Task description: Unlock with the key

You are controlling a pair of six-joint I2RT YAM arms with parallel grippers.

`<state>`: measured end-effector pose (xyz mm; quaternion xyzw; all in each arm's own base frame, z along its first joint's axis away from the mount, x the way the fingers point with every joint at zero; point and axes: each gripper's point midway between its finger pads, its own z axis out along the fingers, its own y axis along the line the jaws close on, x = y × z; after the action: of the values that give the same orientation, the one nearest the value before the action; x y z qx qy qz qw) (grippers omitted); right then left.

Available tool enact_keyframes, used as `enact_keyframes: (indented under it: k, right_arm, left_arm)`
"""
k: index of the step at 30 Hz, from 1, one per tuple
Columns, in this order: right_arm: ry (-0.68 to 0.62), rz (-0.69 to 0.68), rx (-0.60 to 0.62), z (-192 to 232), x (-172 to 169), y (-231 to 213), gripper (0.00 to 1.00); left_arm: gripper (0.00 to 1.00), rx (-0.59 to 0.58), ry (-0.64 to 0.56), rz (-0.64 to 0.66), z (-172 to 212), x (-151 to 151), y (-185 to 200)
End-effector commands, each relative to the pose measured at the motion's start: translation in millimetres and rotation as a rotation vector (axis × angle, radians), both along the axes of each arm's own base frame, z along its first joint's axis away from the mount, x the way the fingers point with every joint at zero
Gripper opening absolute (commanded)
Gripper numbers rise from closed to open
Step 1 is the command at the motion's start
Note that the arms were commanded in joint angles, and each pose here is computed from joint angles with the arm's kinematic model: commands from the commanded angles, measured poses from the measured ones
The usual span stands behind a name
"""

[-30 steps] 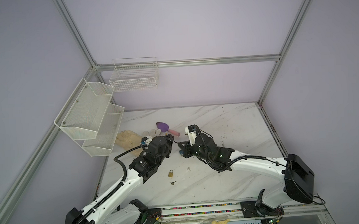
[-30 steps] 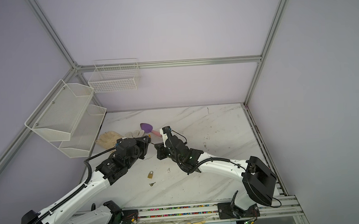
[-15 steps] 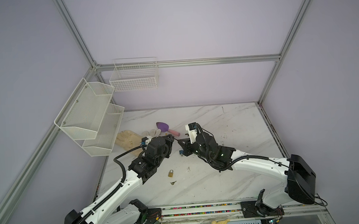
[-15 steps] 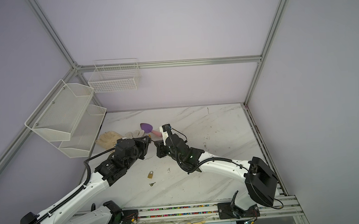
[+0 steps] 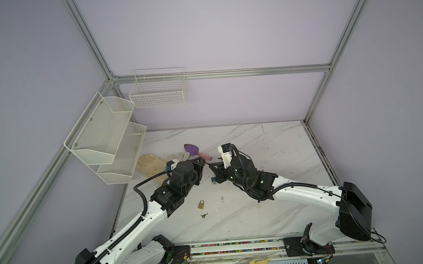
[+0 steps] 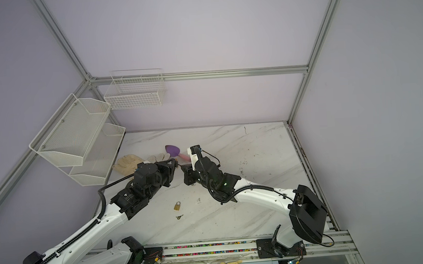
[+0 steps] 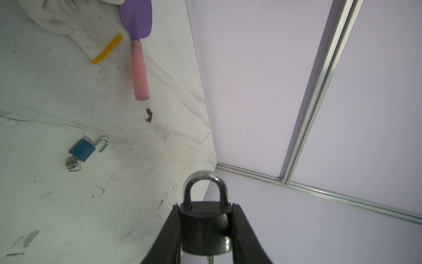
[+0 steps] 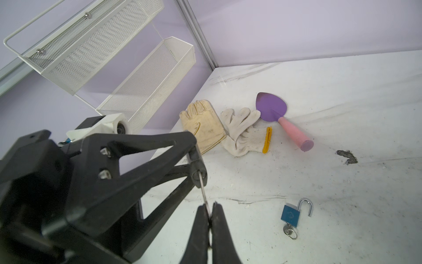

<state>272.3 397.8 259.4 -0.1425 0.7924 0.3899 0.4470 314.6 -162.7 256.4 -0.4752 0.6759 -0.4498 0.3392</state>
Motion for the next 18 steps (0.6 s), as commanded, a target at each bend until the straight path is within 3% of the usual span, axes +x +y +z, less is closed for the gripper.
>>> enact_keyframes:
  k: [1, 18]
  right_arm:
    - [-0.025, 0.015, 0.027, 11.3, 0.0, 4.0, 0.00]
    - [-0.086, 0.036, 0.028, 23.3, 2.2, 9.9, 0.00]
  left_arm:
    - [0.00, -0.027, -0.036, -0.006, 3.1, 0.6, -0.3]
    - [0.00, -0.059, -0.064, -0.080, 13.3, 2.5, -15.9]
